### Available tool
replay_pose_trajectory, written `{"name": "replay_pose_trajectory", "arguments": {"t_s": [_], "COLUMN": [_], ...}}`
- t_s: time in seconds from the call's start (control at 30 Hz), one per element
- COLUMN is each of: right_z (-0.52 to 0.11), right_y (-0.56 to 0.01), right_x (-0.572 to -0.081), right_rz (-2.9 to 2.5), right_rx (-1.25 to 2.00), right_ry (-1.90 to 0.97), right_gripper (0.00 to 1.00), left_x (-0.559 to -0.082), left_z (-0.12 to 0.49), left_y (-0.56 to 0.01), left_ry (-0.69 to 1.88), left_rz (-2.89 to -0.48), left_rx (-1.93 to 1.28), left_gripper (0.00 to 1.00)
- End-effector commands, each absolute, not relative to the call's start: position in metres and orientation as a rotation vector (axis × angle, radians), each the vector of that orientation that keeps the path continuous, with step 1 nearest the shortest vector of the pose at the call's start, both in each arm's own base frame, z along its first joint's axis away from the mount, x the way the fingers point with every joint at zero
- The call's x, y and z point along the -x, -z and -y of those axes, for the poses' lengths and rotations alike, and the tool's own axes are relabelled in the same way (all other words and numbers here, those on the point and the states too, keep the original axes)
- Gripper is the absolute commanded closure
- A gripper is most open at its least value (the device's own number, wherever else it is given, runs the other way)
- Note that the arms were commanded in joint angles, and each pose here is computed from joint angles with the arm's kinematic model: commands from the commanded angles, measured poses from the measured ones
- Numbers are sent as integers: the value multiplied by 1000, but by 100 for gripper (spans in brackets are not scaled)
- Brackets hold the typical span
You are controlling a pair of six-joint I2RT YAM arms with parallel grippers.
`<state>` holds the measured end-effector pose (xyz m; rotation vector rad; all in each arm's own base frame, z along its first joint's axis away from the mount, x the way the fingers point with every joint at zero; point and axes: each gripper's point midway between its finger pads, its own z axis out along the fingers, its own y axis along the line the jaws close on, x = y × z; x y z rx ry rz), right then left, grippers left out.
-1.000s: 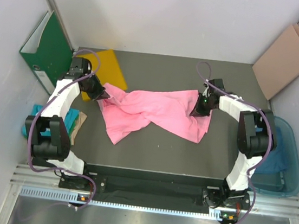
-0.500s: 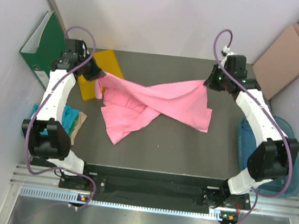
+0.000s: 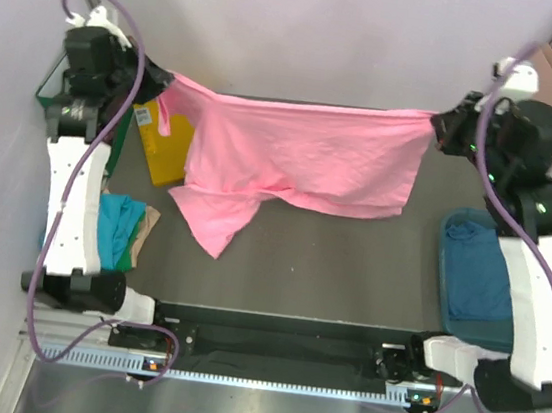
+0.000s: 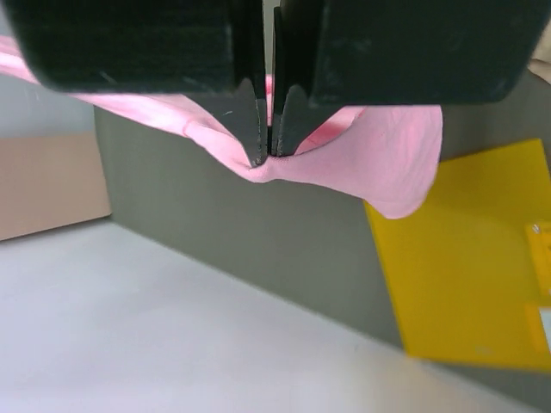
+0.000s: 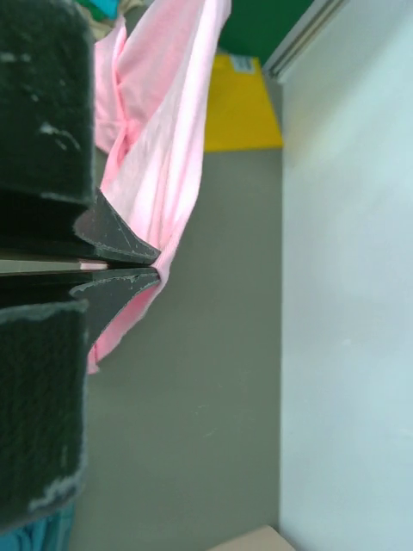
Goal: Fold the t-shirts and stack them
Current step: Flatten out the tshirt
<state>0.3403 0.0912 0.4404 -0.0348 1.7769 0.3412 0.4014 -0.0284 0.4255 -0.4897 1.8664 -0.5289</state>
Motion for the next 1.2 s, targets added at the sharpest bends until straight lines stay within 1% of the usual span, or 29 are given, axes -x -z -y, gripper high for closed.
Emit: {"name": "replay_pose_trajectory", "arguments": {"t_s": [0.0, 0.03, 0.07, 0.1, 0.17, 0.2, 0.27, 0.3, 0.37, 0.43, 0.5, 0.6, 0.63, 0.7, 0.73, 0.77, 0.8, 0.83, 0.87, 0.9, 0.93, 0.97, 1.0, 1.03, 1.07, 1.1, 1.13, 1.17], "right_z": [-64, -62, -60, -55, -52, -48, -45, -42, -39, -35, -30, -20, -18, -13, -12, -14, -12, -11, -12, -13, -15, -20, -25, -30, -33, -37, -39, -34], "right_y": [-505, -509, -508, -517, -517, -526, -526, -534, -535, -539, -535, -528, -527, -509, -509, -489, -482, -482, -454, -440, -439, -403, -391, -385, -364, -340, -333, -311], "right_x": [-255, -244, -232, -211, -189, -170, -153, -137, -125, -115, -114, -122, -126, -145, -153, -169, -179, -190, -210, -226, -240, -266, -279, -297, -312, -336, -352, -379], "right_rz": [-1580, -1564, -1565, -1524, -1524, -1486, -1484, -1450, -1448, -1432, -1438, -1449, -1447, -1498, -1489, -1538, -1547, -1527, -1588, -1620, -1601, -1691, -1716, -1711, -1756, -1820, -1827, -1890], "right_rx": [15, 12, 7, 5, 3, 4, 5, 5, -2, -8, -33, -82, -90, -125, -129, -130, -148, -160, -165, -173, -177, -172, -158, -155, -145, -137, -135, -152], "right_ry": [-325, -332, -336, -343, -351, -359, -362, -370, -375, -369, -345, -300, -280, -230, -216, -197, -173, -159, -130, -109, -106, -82, -88, -93, -82, -69, -70, -44], "right_gripper": [100, 100, 100, 100, 100, 100, 100, 100, 100, 100, 100, 100, 100, 100, 100, 100, 100, 100, 100, 100, 100, 100, 100, 100, 100, 100, 100, 100], "left_x": [-309, -296, -273, -262, -230, -219, -191, -183, -166, -160, -166, -190, -208, -230, -257, -271, -287, -317, -334, -349, -378, -393, -409, -433, -445, -457, -482, -493], "left_z": [22, 22, 23, 24, 28, 29, 31, 32, 34, 34, 35, 31, 30, 28, 27, 26, 30, 30, 33, 34, 36, 36, 36, 35, 33, 32, 28, 25], "left_y": [-521, -526, -531, -531, -540, -535, -544, -543, -555, -560, -560, -562, -560, -557, -546, -544, -537, -520, -513, -502, -477, -465, -450, -423, -410, -403, -368, -355], "left_ry": [448, 440, 433, 430, 431, 428, 421, 419, 414, 413, 422, 417, 416, 406, 405, 401, 425, 431, 452, 459, 479, 479, 477, 478, 465, 460, 437, 426], "left_rz": [-1615, -1603, -1591, -1591, -1561, -1584, -1548, -1555, -1517, -1503, -1507, -1513, -1526, -1547, -1592, -1604, -1634, -1697, -1718, -1754, -1822, -1852, -1884, -1946, -1976, -1992, -2068, -2098], "left_rx": [378, 370, 359, 354, 322, 322, 292, 289, 263, 261, 259, 277, 281, 283, 290, 285, 269, 280, 269, 267, 268, 262, 264, 263, 266, 263, 277, 281], "left_gripper": [100, 100, 100, 100, 100, 100, 100, 100, 100, 100, 100, 100, 100, 100, 100, 100, 100, 100, 100, 100, 100, 100, 100, 100, 100, 100, 100, 100]}}
